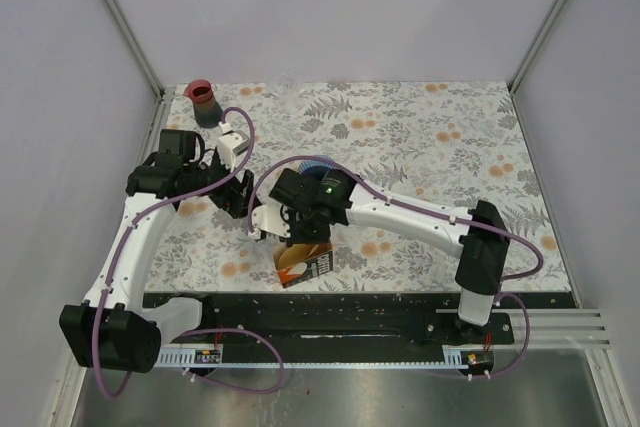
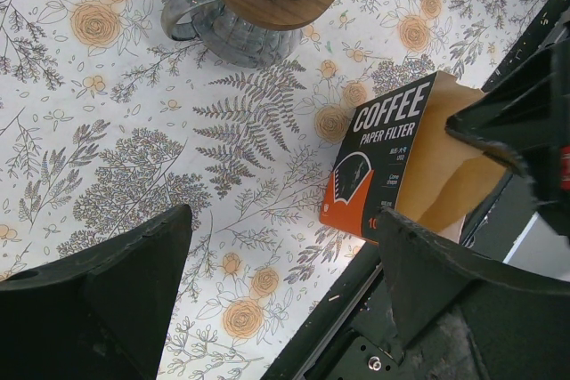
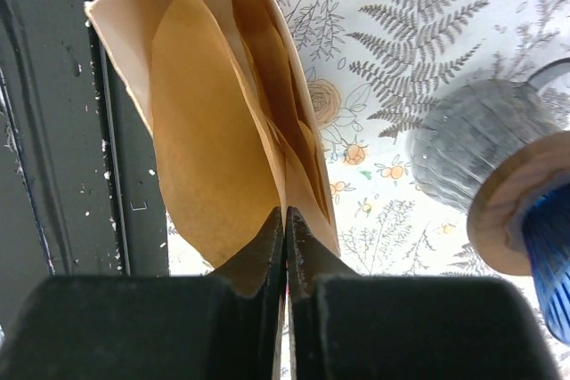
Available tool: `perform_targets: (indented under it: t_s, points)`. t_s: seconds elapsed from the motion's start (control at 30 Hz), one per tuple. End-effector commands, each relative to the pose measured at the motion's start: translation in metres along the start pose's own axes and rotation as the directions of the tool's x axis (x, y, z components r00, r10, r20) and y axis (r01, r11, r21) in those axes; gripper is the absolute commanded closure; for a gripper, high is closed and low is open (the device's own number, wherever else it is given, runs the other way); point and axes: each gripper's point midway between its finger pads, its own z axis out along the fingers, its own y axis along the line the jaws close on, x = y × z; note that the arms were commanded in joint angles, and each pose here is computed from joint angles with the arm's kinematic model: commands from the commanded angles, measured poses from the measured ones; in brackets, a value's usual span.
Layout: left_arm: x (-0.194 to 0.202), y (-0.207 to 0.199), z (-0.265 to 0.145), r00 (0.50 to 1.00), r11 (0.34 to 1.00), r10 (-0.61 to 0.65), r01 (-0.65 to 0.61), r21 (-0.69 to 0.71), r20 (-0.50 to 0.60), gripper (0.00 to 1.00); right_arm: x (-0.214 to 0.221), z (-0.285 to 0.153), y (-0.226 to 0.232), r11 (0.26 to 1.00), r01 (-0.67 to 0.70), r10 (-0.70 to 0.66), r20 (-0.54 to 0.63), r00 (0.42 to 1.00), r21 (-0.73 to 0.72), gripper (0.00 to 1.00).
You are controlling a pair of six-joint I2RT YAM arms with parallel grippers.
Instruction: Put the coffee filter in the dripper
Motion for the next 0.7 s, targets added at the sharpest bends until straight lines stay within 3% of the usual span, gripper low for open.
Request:
perform_targets:
  t_s: [0.0,0.17,0.4,0.67]
  points:
    - [-0.006,0.003,0.000,0.999,1.000,0.015,-0.015,-0.009,0.028,0.13,-0.016,-0.041,-0.009,0.998,0.002,-0.009,0.095,0.995,0.070,1.00]
    - [-0.008,0.004,-0.001,0.999,1.000,0.018,-0.018,-0.012,0.033,0.13,-0.021,-0.063,-0.014,0.993,0.002,-0.018,0.137,0.990,0.120,1.00]
    - [-0.035,-0.003,-0.019,0.996,0.997,0.075,-0.074,-0.013,0.056,0.12,-0.045,-0.116,-0.019,0.977,0.007,-0.075,0.311,0.948,0.214,1.00]
    - [-0.092,-0.054,-0.068,0.947,0.968,0.230,-0.247,0.046,0.226,0.04,-0.062,-0.146,-0.044,0.955,-0.137,0.001,0.457,0.889,0.263,1.00]
